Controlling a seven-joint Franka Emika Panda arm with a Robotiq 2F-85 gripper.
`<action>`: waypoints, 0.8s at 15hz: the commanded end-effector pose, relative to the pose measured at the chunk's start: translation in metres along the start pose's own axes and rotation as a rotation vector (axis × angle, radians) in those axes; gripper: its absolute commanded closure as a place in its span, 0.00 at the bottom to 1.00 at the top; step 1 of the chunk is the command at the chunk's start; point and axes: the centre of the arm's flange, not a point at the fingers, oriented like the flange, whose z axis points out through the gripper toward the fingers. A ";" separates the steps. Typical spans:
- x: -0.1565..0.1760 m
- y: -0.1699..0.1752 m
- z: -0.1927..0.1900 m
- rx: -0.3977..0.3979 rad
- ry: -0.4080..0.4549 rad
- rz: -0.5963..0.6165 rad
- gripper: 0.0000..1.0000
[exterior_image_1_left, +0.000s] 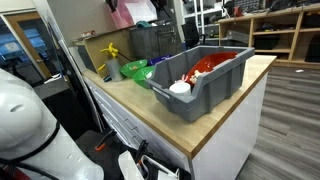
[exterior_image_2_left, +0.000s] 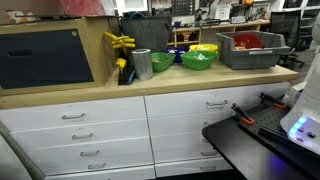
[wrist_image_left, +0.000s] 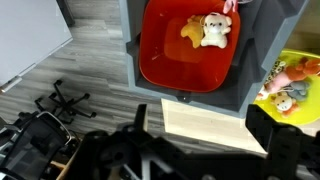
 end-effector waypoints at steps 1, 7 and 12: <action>0.024 0.021 0.031 -0.009 -0.031 0.009 0.00; 0.050 0.052 0.072 -0.018 -0.110 -0.032 0.00; 0.076 0.068 0.103 -0.016 -0.154 -0.118 0.00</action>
